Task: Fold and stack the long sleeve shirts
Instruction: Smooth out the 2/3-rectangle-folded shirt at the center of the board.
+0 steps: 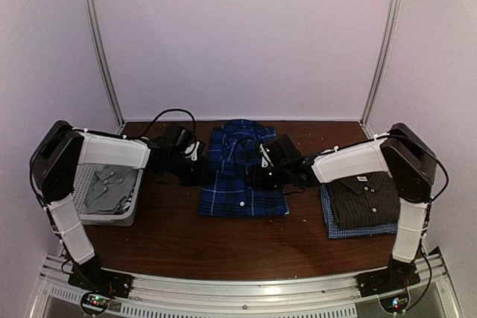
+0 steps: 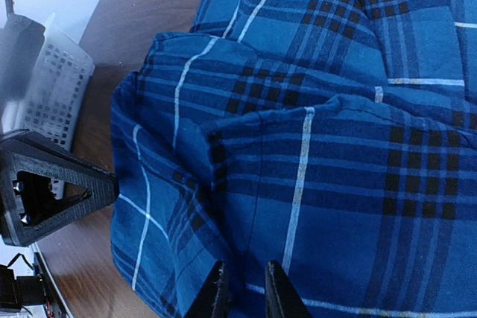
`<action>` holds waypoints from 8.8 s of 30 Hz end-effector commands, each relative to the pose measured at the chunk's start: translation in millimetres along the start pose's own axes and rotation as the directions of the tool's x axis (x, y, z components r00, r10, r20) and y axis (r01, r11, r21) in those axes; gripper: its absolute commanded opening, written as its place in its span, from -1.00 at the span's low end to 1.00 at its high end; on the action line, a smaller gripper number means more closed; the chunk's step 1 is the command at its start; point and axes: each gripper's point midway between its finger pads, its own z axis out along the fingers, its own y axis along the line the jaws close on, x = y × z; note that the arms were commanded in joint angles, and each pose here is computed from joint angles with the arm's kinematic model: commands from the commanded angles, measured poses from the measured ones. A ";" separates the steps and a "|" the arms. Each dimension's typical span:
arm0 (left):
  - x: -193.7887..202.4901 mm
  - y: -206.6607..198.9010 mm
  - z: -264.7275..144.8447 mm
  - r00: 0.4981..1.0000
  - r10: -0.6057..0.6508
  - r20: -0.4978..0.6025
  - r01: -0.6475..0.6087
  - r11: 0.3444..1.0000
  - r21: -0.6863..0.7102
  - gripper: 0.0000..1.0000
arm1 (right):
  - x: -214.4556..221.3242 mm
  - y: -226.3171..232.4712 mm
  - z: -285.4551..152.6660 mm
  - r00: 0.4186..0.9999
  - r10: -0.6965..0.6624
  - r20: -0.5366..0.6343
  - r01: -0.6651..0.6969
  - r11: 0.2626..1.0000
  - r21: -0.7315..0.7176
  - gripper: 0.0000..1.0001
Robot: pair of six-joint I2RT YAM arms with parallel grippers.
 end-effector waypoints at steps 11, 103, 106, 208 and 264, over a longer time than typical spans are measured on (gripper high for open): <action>-1.9 2.1 17.4 1.000 0.017 -0.021 -0.017 1.000 0.003 -0.97 | 1.8 17.2 15.4 0.999 0.019 -0.048 -0.022 0.998 -0.066 0.05; 9.2 3.8 7.1 1.000 0.010 -0.027 -0.010 1.000 0.014 -1.00 | 14.6 71.4 -19.9 0.990 0.053 -0.133 -0.105 0.900 -0.422 0.60; 9.2 3.6 7.7 1.000 0.010 -0.028 -0.010 1.000 0.016 -1.00 | 13.3 74.6 -19.9 0.989 0.061 -0.135 -0.115 0.892 -0.438 0.59; -25.6 17.3 35.5 0.999 0.037 -0.026 -0.037 0.999 -0.025 -1.00 | -2.2 -19.3 22.7 0.990 -0.138 -0.043 0.143 0.973 0.178 -0.19; -87.1 -5.0 122.4 0.994 0.112 -0.010 -0.112 0.991 -0.075 -1.00 | 25.8 -11.0 11.0 0.968 -0.237 -0.086 0.251 0.940 0.232 -0.09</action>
